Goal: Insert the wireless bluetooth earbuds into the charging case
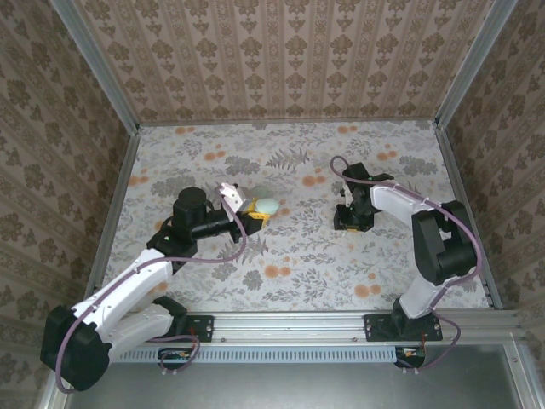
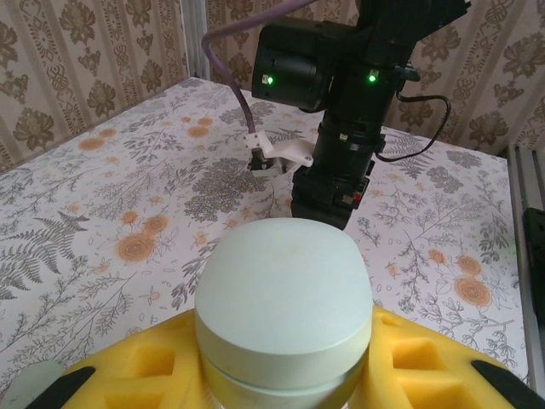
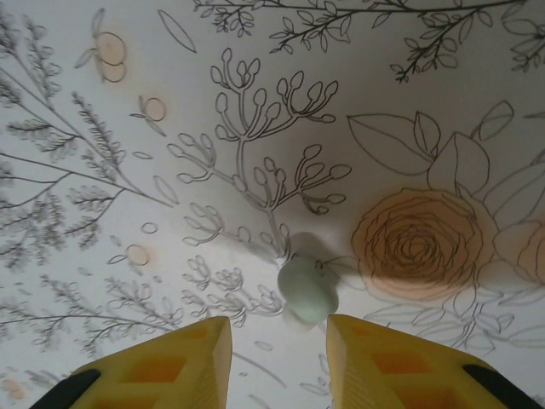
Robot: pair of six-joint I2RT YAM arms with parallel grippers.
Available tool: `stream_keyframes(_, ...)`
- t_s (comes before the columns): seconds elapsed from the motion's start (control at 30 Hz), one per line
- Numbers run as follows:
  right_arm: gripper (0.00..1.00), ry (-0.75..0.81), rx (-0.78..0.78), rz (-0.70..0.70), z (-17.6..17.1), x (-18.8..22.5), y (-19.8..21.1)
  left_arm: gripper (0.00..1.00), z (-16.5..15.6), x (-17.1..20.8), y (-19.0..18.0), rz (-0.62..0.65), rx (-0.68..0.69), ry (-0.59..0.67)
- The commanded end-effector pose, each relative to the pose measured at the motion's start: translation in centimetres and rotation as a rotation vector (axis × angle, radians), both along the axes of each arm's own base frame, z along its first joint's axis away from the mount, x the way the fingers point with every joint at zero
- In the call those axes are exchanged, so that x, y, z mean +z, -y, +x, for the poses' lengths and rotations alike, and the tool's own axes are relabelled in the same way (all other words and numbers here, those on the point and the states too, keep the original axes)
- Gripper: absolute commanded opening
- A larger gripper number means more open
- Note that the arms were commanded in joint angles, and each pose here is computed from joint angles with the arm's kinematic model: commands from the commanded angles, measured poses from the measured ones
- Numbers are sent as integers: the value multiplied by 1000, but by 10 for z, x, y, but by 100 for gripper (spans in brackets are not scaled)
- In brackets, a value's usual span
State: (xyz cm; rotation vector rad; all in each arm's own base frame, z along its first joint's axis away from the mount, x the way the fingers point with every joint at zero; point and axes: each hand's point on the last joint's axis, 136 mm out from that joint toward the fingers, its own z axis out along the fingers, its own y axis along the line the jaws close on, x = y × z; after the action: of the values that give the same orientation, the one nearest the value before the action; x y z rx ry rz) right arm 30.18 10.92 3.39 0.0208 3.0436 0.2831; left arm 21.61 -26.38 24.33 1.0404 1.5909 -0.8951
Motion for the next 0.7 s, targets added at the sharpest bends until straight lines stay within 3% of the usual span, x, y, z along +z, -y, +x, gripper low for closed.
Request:
stream_keyframes(0.0,35,9,55,-48,11,-6,10,3,0,1,-1,-2,1,-1)
stream_keyframes(0.4,27,-49,88,-51,5,-26,11,3,2,1,-2,4,6,-1)
stream_keyframes(0.67,19,-31,55,-24,-3,-9,8,3,2,2,-2,3,4,-4)
